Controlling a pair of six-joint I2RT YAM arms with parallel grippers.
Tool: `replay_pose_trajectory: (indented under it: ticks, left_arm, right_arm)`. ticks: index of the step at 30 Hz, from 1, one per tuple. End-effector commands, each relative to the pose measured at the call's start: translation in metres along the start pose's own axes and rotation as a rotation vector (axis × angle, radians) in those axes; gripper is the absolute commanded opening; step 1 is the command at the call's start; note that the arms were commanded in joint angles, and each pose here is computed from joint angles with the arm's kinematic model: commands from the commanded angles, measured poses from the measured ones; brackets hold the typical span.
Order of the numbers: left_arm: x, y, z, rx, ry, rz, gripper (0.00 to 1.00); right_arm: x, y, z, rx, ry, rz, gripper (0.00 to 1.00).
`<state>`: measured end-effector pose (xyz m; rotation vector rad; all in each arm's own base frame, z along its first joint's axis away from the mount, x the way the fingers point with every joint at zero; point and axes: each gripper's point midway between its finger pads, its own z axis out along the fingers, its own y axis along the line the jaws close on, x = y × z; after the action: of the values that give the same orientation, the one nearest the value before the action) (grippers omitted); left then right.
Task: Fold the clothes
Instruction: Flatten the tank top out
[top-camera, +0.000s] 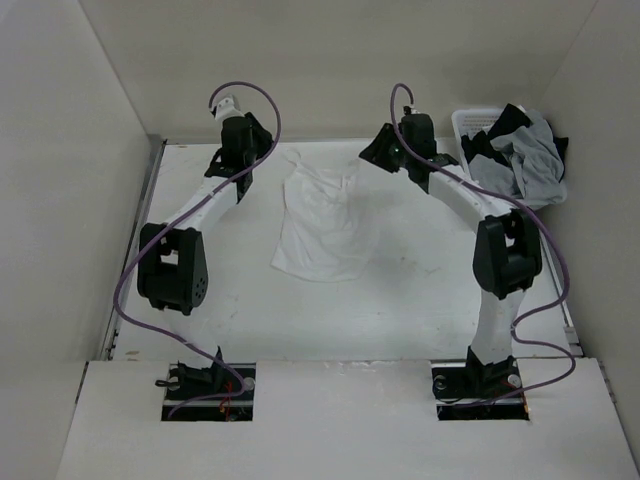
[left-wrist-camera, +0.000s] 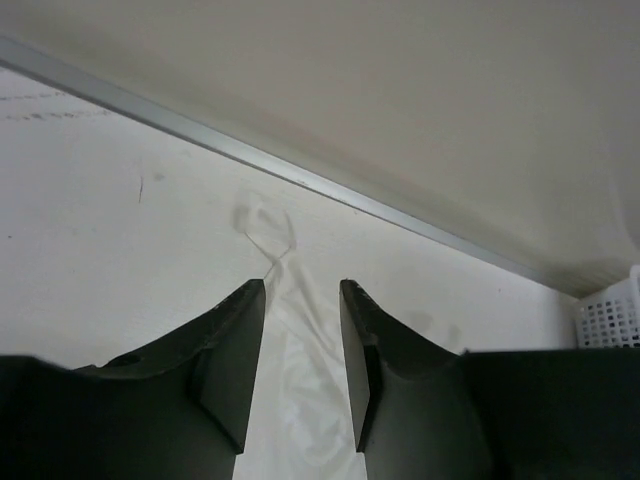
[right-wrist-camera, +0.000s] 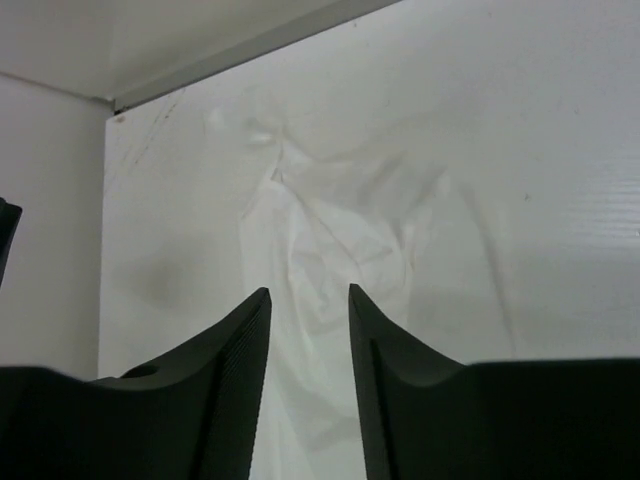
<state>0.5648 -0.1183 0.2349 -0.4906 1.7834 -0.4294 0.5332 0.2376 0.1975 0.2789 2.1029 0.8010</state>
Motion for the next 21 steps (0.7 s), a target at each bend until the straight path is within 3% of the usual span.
replay_pose_trajectory:
  ticks: [1, 4, 7, 10, 14, 21]
  left_arm:
    - [-0.018, -0.013, -0.040, 0.058, -0.055, -0.016, 0.34]
    - [0.034, 0.015, -0.080, 0.015, 0.005, -0.032, 0.30]
    - [0.091, 0.047, -0.124, -0.032, 0.097, -0.034, 0.23]
    - [0.129, 0.071, -0.157, -0.053, 0.178, 0.021, 0.20]
    - [0.159, 0.087, -0.180, -0.062, 0.283, 0.079, 0.27]
    - [0.200, 0.099, -0.187, -0.072, 0.392, 0.132, 0.34]
  right_arm:
    - [-0.011, 0.036, -0.031, -0.090, -0.050, -0.031, 0.44]
    - [0.019, 0.011, -0.057, -0.065, -0.073, -0.022, 0.40]
    - [0.066, -0.002, -0.082, -0.081, -0.056, 0.007, 0.16]
    - [0.106, -0.006, -0.103, -0.104, -0.024, 0.008, 0.03]
    - [0.136, -0.009, -0.125, -0.113, 0.001, -0.013, 0.07]
    - [0.158, -0.035, -0.141, -0.066, 0.003, -0.046, 0.34]
